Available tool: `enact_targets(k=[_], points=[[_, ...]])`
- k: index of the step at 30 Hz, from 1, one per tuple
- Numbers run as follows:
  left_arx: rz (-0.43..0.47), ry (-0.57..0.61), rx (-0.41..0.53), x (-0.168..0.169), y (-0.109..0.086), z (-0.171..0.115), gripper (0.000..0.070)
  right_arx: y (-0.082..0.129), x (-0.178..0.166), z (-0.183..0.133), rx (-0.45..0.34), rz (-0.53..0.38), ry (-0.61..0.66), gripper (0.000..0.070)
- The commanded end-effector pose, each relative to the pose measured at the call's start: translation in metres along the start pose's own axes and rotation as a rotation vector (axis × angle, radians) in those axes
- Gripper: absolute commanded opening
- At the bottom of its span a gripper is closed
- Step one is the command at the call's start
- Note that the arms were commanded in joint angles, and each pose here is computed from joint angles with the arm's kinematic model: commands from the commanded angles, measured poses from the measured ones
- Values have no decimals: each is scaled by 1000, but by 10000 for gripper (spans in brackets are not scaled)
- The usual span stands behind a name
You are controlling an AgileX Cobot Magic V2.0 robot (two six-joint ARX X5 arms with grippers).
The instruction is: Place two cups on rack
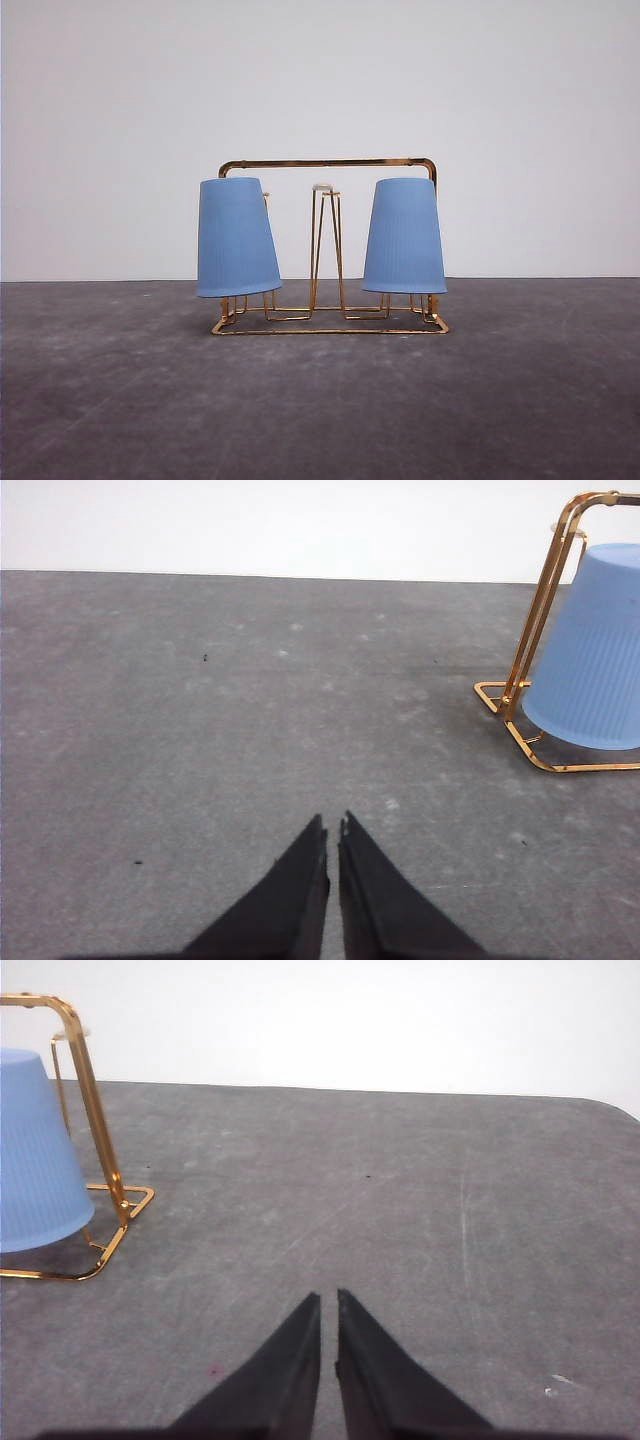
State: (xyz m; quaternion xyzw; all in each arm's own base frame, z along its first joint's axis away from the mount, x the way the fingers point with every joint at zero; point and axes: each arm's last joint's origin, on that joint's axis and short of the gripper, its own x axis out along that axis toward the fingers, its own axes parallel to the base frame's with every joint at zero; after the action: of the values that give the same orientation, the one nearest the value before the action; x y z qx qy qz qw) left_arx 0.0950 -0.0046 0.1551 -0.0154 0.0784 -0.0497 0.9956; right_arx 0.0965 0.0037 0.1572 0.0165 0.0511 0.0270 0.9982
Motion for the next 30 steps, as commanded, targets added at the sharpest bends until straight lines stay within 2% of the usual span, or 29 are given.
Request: enact_targets(k=[1, 30], points=[[3, 19, -7, 1, 0, -5, 0, 0, 0, 1, 8, 0, -12, 28], [3, 19, -7, 1, 0, -5, 0, 0, 0, 1, 8, 0, -13, 28]])
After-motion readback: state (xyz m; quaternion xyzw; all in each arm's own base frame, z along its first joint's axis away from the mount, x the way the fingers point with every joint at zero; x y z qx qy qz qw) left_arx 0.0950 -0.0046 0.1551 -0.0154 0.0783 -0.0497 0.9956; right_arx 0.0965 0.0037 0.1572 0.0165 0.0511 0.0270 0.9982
